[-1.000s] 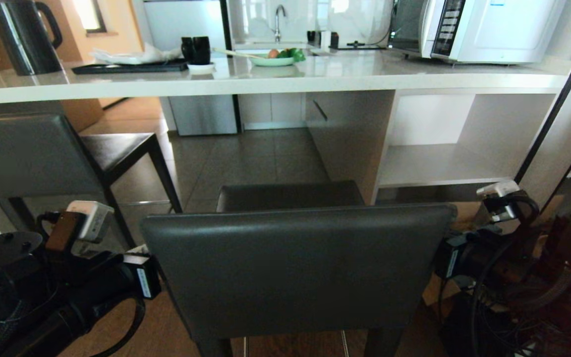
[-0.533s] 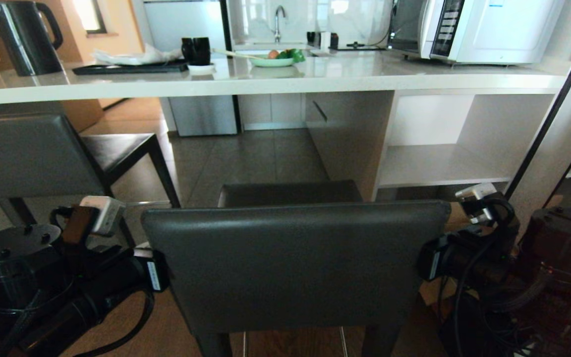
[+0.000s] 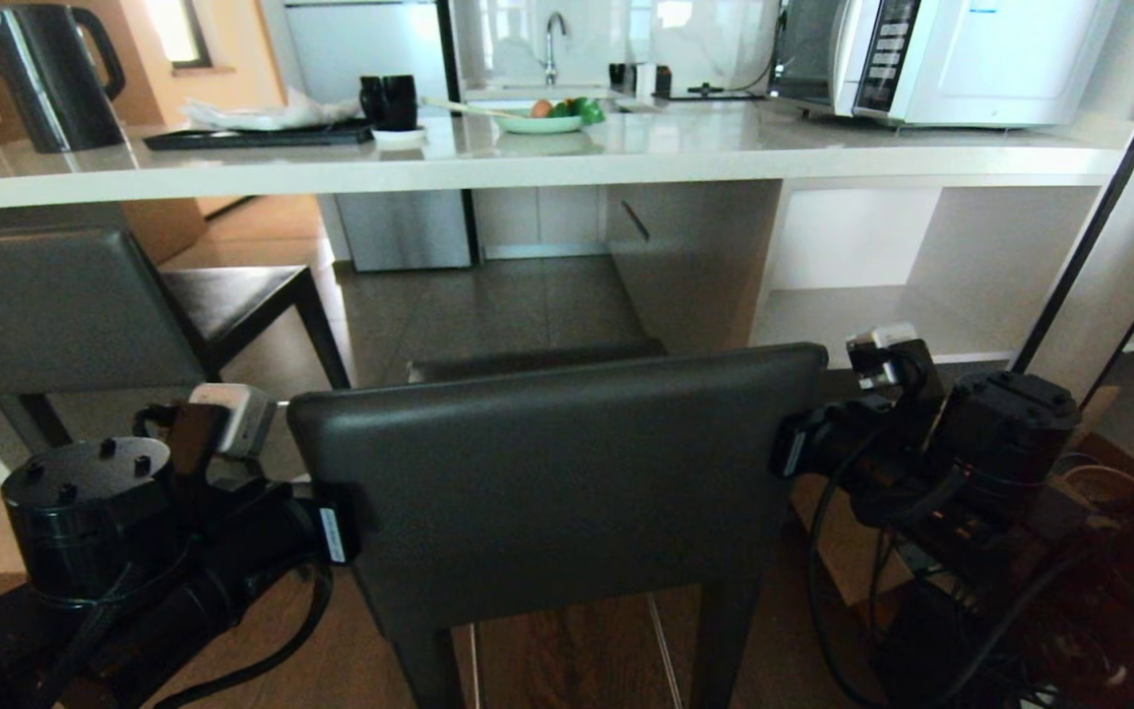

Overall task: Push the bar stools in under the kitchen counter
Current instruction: Push the gray chair back under the dining table

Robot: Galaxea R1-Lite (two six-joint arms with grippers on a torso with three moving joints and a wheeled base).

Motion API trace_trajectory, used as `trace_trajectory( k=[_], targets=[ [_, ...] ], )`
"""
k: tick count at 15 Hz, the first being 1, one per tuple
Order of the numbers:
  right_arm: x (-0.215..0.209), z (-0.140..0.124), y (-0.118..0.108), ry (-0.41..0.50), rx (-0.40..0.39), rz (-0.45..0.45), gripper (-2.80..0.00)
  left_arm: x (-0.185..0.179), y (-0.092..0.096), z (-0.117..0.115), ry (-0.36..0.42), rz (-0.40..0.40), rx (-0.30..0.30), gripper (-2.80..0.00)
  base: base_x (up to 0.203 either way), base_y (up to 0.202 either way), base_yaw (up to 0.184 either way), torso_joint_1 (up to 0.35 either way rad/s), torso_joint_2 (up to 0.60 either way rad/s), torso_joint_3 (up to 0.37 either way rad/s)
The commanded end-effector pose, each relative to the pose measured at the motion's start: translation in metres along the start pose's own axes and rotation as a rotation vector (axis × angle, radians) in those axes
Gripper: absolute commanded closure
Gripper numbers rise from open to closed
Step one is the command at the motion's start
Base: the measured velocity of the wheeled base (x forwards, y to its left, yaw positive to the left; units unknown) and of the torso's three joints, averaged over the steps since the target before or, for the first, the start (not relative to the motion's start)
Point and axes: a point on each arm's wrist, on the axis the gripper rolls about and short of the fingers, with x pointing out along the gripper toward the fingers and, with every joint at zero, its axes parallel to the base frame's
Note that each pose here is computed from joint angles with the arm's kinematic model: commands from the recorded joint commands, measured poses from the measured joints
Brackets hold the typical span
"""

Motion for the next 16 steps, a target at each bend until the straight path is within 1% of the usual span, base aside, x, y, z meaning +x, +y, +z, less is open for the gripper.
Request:
trace_trajectory(
  k=[1, 4, 6, 8, 10, 11, 13, 14, 16],
  targets=[
    [0.013, -0.013, -0.002, 0.015, 0.000, 0.004, 0.00, 0.012, -0.002, -0.004, 0.029, -0.004, -0.002, 0.00, 0.000, 0.000, 0.000, 0.000, 0.00, 0.000],
    [0.015, -0.017, -0.003, 0.026, 0.000, -0.001, 0.00, 0.030, -0.004, 0.001, 0.016, 0.008, -0.008, 0.00, 0.000, 0.000, 0.000, 0.000, 0.00, 0.000],
    [0.009, -0.013, -0.002, 0.018, -0.004, 0.002, 0.00, 0.043, -0.002, 0.007, -0.005, 0.024, -0.014, 0.00, 0.000, 0.000, 0.000, 0.000, 0.00, 0.000],
    [0.004, -0.013, -0.002, 0.020, -0.038, 0.005, 0.00, 0.056, 0.006, 0.015, -0.030, 0.053, -0.019, 0.00, 0.000, 0.000, 0.000, 0.000, 0.00, 0.000],
    [0.005, -0.014, -0.002, 0.023, -0.054, 0.008, 0.00, 0.070, 0.015, 0.012, -0.018, 0.087, -0.004, 0.00, 0.000, 0.000, 0.000, 0.000, 0.00, 0.000],
    [0.005, -0.015, -0.002, 0.025, -0.053, 0.008, 0.00, 0.073, 0.018, 0.012, -0.017, 0.100, 0.015, 0.00, 0.000, 0.000, 0.000, 0.000, 0.00, 0.000],
    [0.006, -0.015, -0.002, 0.025, -0.053, 0.009, 0.00, 0.073, 0.023, 0.013, -0.019, 0.112, 0.015, 0.00, 0.000, 0.000, 0.000, 0.000, 0.00, 0.000],
    [0.008, -0.014, -0.002, 0.018, -0.055, 0.012, 0.00, 0.074, 0.027, 0.013, -0.019, 0.128, 0.012, 0.00, 0.000, 0.000, 0.000, 0.000, 0.00, 0.000],
    [0.017, -0.010, -0.001, -0.013, -0.059, 0.025, 0.00, 0.070, 0.033, 0.008, 0.001, 0.145, 0.008, 0.00, 0.000, 0.000, 0.000, 0.000, 0.00, 0.000]
  ],
)
